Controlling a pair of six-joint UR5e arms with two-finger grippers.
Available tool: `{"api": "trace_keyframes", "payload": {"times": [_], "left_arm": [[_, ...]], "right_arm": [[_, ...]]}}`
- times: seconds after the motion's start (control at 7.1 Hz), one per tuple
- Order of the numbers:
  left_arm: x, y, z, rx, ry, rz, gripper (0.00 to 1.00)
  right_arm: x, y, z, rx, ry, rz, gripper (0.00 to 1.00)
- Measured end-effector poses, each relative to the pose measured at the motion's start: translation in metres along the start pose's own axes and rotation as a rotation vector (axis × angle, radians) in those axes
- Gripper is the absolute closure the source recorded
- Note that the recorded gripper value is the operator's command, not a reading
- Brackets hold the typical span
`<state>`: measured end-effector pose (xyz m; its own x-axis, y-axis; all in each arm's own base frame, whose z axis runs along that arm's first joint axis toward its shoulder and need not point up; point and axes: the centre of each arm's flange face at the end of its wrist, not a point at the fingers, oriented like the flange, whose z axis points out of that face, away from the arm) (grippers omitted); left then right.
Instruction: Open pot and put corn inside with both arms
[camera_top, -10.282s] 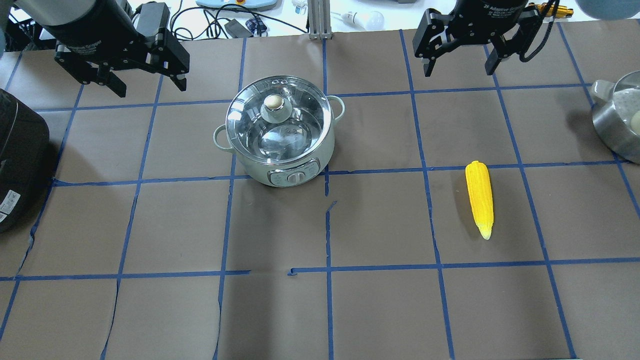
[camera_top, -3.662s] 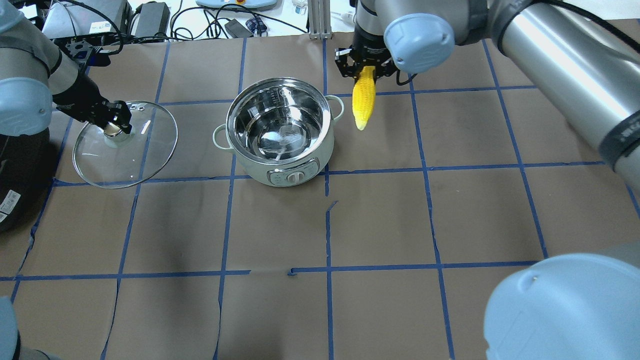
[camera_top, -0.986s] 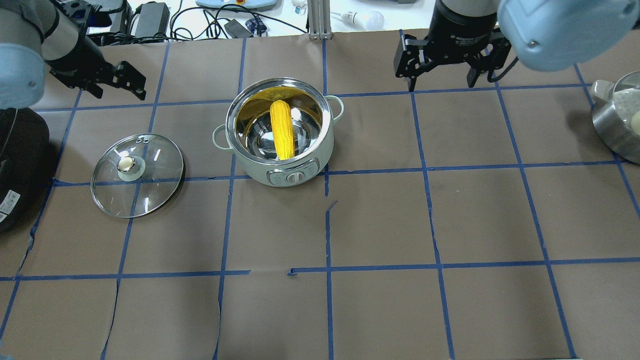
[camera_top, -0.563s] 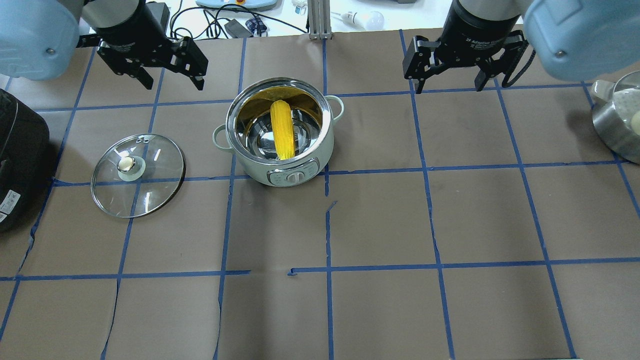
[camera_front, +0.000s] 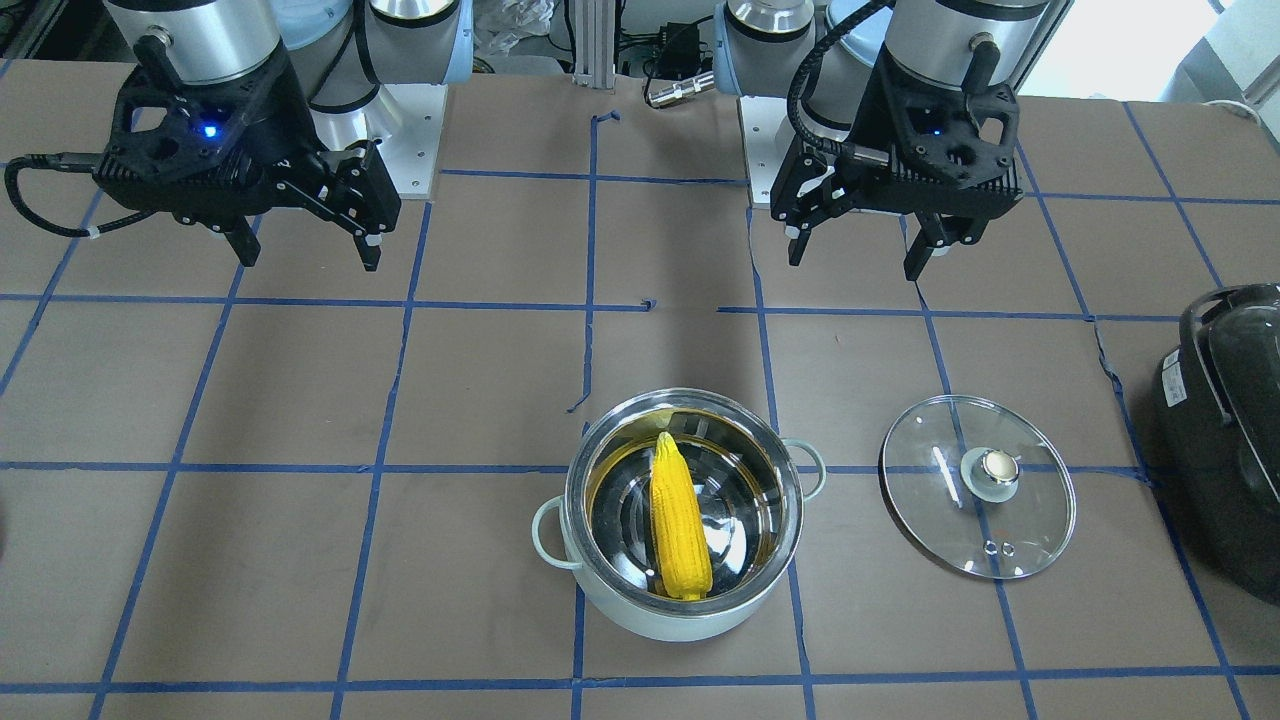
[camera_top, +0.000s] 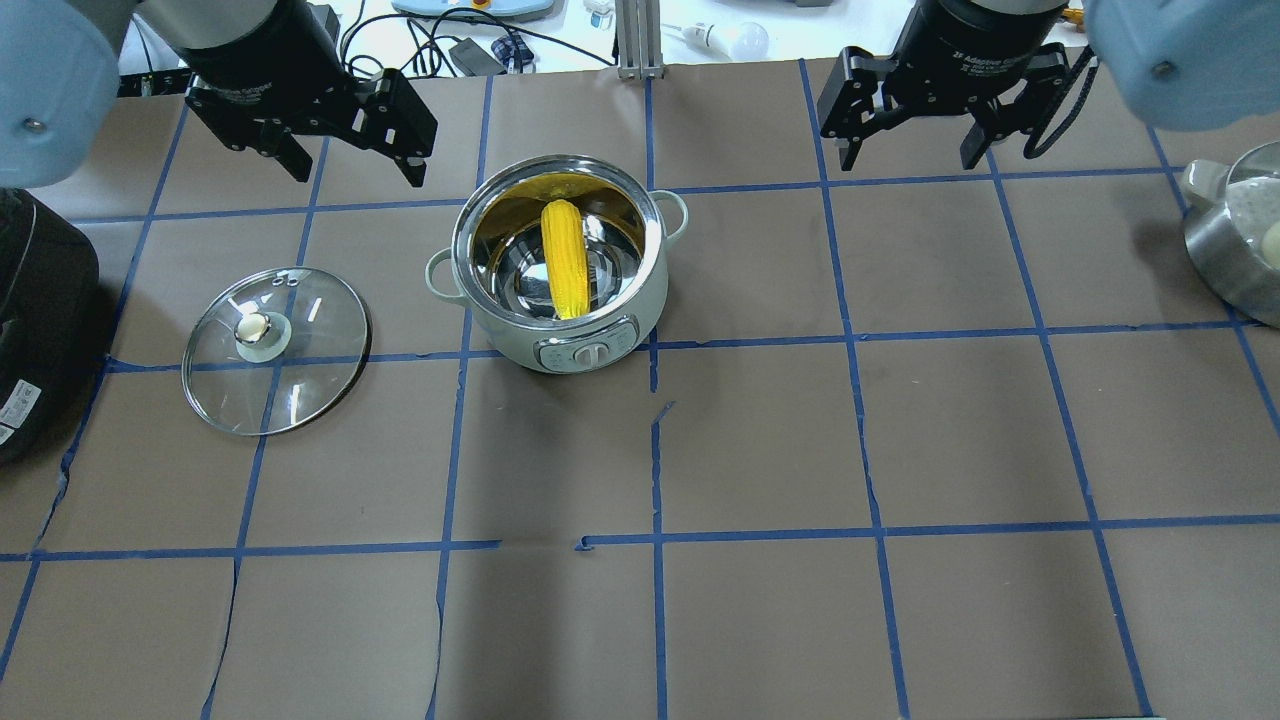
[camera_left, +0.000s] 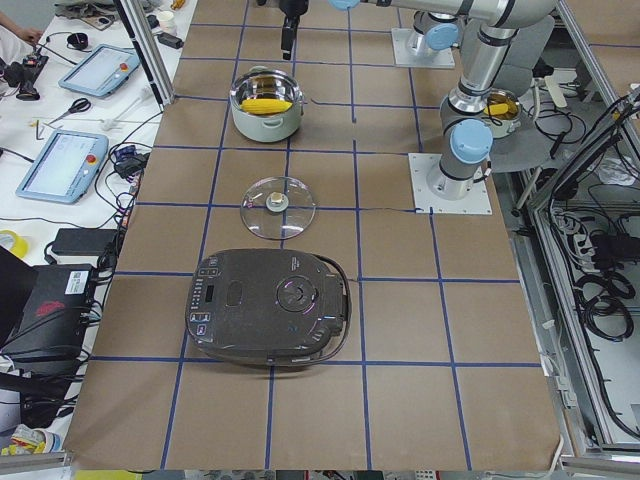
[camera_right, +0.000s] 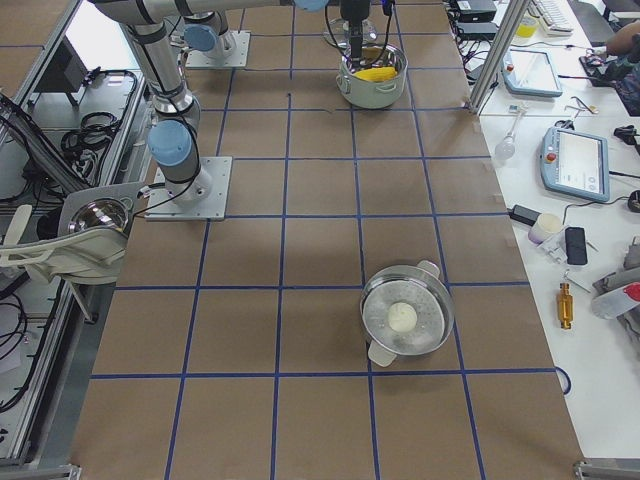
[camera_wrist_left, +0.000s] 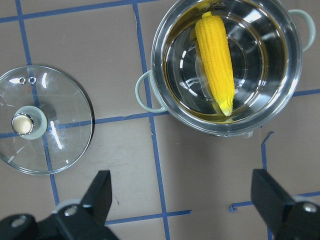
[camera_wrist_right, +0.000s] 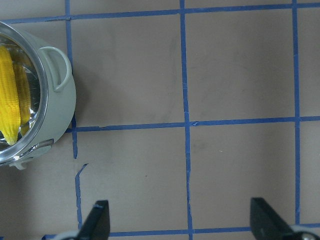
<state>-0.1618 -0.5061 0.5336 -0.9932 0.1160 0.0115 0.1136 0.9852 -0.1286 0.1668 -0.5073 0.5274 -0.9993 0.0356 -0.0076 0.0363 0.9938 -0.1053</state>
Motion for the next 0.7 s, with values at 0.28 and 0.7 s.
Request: {"api": "trace_keyframes", "payload": {"times": [0.28, 0.7], "left_arm": [[0.0017, 0.0032, -0.0027, 0.002, 0.002, 0.002, 0.00], [0.0020, 0.0066, -0.0039, 0.003, 0.004, 0.002, 0.00]], "right_arm": [[-0.0002, 0.0003, -0.0004, 0.001, 0.000, 0.000, 0.00], [-0.0010, -0.0001, 0.0005, 0.000, 0.000, -0.002, 0.00]]}}
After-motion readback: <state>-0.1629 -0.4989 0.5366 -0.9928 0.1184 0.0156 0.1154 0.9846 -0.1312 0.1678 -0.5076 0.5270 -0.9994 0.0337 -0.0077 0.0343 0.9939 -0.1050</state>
